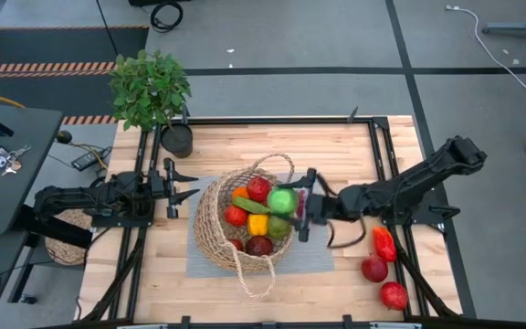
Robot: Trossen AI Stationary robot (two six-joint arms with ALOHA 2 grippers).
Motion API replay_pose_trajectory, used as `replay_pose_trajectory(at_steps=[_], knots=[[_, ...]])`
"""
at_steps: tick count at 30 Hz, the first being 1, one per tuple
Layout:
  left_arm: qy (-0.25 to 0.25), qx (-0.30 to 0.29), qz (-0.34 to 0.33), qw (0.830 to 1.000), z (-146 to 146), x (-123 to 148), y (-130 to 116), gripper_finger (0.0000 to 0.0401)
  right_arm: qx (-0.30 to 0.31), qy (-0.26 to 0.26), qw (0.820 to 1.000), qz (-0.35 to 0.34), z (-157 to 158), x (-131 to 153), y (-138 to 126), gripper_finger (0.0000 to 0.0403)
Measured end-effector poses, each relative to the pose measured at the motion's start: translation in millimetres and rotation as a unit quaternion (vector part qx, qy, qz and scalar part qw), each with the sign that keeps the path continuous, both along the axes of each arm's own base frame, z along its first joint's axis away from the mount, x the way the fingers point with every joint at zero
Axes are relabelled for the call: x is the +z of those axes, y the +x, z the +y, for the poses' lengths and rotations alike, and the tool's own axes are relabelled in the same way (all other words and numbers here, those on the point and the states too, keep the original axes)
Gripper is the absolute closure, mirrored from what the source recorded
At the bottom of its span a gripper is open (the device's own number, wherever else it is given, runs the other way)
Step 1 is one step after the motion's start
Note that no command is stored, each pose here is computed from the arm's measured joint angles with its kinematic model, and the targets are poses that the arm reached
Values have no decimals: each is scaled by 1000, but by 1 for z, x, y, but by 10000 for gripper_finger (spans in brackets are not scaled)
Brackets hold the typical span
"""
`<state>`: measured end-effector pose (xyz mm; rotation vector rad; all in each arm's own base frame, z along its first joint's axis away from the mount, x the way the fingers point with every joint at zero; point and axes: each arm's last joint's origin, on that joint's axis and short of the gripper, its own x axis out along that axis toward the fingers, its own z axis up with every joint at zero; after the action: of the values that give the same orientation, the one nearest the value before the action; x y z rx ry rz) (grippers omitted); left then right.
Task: Build produce basket
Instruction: Put the green apple in the basket
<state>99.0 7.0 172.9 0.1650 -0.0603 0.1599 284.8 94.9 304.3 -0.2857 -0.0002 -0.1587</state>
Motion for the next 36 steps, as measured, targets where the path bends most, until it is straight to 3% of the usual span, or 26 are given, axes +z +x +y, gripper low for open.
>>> replay_pose_trajectory(at_steps=[6, 11, 14, 23, 29, 33, 36], knots=[[0, 0, 0, 1000, 0, 0, 0, 241, -19, -149, 987, 52, 8, -17, 24, 63], [0, 0, 0, 1000, 0, 0, 0, 241, -16, -319, 942, 103, 18, -31, 46, 63], [0, 0, 0, 1000, 0, 0, 0, 241, -14, -382, 917, 112, 24, -35, 58, 63], [0, 0, 0, 1000, 0, 0, 0, 241, -38, -481, 866, 133, 30, -38, 75, 62], [0, 0, 0, 1000, 0, 0, 0, 241, -38, -517, 844, 140, 30, -37, 74, 62], [0, 0, 0, 1000, 0, 0, 0, 241, -33, -524, 839, 145, 28, -38, 75, 62], [0, 0, 0, 1000, 0, 0, 0, 241, -35, -512, 846, 146, 24, -39, 77, 62]])
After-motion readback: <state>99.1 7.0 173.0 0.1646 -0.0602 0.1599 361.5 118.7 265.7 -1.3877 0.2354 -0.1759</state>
